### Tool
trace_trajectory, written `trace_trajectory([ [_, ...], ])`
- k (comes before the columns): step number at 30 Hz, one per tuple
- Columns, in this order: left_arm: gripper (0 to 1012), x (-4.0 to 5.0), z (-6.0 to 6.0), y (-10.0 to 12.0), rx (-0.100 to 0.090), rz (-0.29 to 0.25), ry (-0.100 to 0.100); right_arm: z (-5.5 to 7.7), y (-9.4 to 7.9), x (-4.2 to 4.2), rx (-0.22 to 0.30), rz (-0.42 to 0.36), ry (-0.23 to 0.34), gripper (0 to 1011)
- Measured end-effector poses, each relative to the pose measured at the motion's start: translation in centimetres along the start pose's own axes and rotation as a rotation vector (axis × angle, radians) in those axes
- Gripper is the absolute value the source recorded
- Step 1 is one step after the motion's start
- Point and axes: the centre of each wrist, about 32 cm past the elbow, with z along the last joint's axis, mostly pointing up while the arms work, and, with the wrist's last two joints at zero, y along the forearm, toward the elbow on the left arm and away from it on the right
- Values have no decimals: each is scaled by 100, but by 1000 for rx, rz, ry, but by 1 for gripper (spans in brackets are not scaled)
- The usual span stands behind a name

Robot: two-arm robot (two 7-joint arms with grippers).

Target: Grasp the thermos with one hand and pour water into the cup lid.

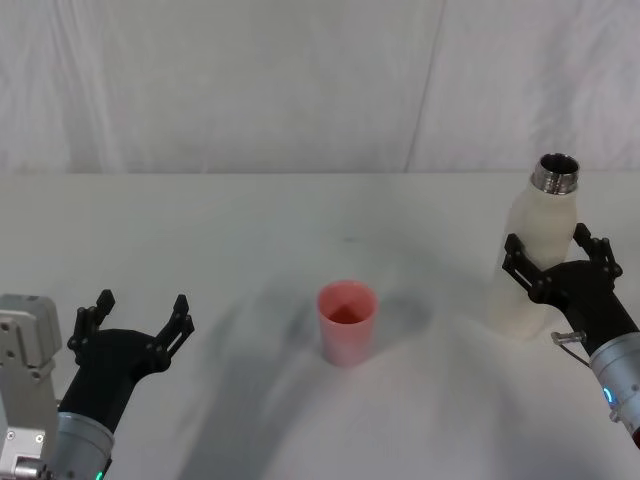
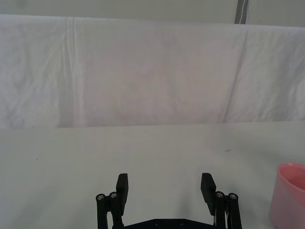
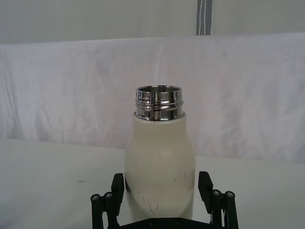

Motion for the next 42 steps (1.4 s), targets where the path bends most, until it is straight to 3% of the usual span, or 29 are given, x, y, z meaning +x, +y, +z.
trace_trajectory([
  [17,1001,0,0,0,0,0,0,42,-112,12,-5,7,-35,1003],
  [30,1001,0,0,0,0,0,0,17,-313,15,-10,19,-29,1003],
  [36,1001,0,0,0,0,0,0,-37,-415,-33,-13,58,-20,1003],
  [42,1001,0,0,0,0,0,0,-101,-501,-133,-20,95,0,1003],
])
